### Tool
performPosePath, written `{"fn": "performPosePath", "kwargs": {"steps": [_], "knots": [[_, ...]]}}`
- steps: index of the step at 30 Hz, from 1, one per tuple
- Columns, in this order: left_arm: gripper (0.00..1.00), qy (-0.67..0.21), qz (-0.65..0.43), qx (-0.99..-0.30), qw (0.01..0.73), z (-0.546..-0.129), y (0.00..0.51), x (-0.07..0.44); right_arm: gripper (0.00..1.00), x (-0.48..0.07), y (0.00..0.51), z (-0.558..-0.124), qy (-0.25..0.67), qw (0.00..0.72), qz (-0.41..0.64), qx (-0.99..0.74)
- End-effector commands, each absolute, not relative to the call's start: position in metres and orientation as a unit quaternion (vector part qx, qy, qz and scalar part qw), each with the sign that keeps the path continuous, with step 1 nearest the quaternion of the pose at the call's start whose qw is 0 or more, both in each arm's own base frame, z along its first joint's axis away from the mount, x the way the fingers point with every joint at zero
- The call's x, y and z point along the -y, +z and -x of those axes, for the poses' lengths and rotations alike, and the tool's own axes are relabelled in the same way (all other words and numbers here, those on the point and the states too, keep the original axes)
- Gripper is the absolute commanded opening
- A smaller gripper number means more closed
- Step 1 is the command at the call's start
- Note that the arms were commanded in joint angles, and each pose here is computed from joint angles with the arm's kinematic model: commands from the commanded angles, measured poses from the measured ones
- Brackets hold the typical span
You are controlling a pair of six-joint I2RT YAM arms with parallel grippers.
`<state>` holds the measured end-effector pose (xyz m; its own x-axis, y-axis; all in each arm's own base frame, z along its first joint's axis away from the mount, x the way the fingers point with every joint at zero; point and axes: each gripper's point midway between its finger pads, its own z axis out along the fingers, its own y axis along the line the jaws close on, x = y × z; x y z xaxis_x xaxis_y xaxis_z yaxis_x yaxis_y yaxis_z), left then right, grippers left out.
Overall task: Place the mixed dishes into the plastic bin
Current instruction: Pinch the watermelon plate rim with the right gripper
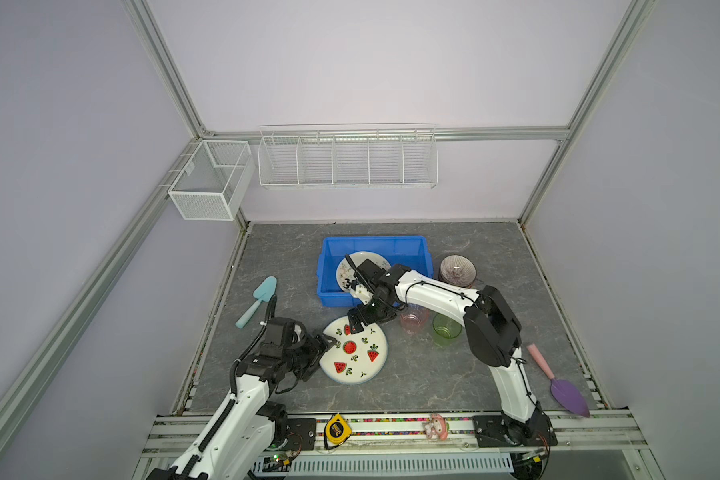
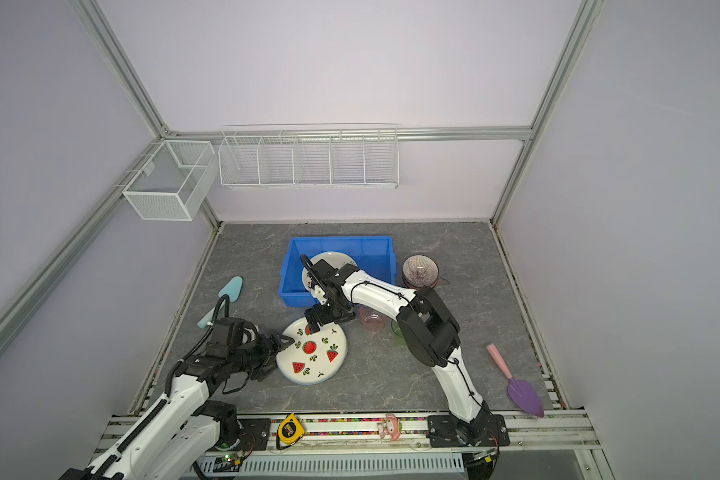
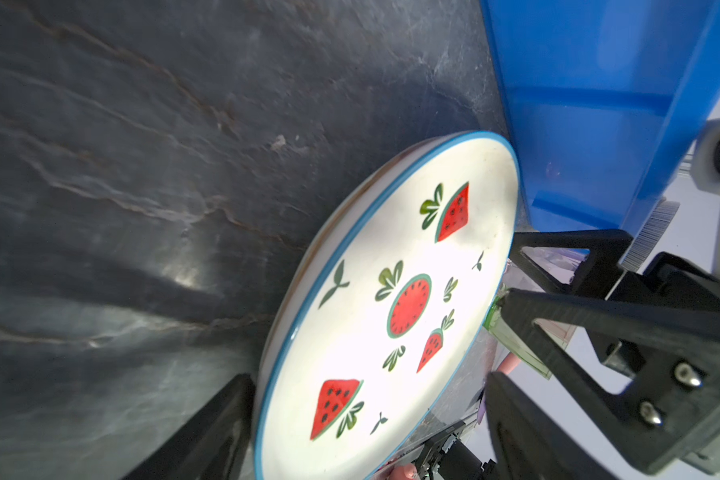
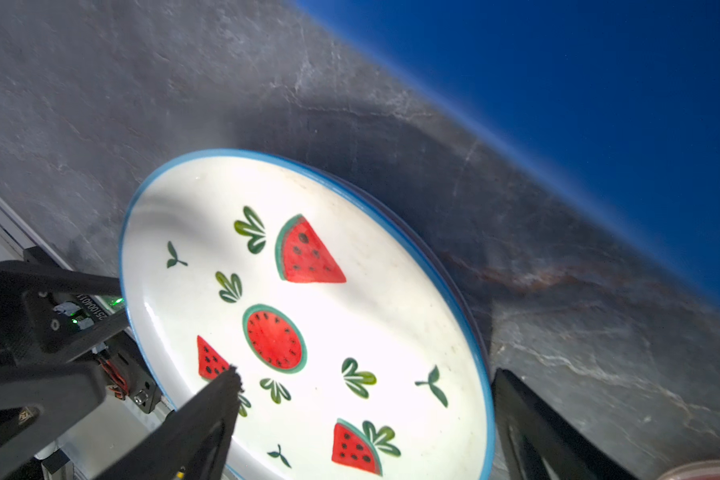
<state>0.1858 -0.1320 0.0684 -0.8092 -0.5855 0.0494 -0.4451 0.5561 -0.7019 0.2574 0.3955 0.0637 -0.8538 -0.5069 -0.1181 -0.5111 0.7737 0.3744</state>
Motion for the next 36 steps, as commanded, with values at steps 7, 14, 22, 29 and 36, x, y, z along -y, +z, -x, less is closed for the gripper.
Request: {"fn": "performPosePath", "kwargs": {"steps": [7,14,22,29,36], "knots": [[0.75,-0.414,0.262,-0.861,0.140,-0.206,0.113,0.143,0.96,-0.409,0.063,-0.240,0.238,-0.030,0.269,-0.933],[0.60,-0.414,0.259,-0.860,0.146,-0.208,0.115,0.143,0.96,-0.410,0.062,-0.240,0.240,-0.033,0.269,-0.932],[0.55,-0.420,0.256,-0.857,0.154,-0.212,0.119,0.144,0.96,-0.413,0.067,-0.239,0.249,-0.033,0.271,-0.929],[0.49,-0.427,0.252,-0.852,0.169,-0.218,0.127,0.145,0.96,-0.418,0.072,-0.237,0.266,-0.038,0.273,-0.924],[0.43,-0.427,0.252,-0.850,0.180,-0.222,0.128,0.143,0.96,-0.422,0.072,-0.234,0.277,-0.046,0.274,-0.920]]}}
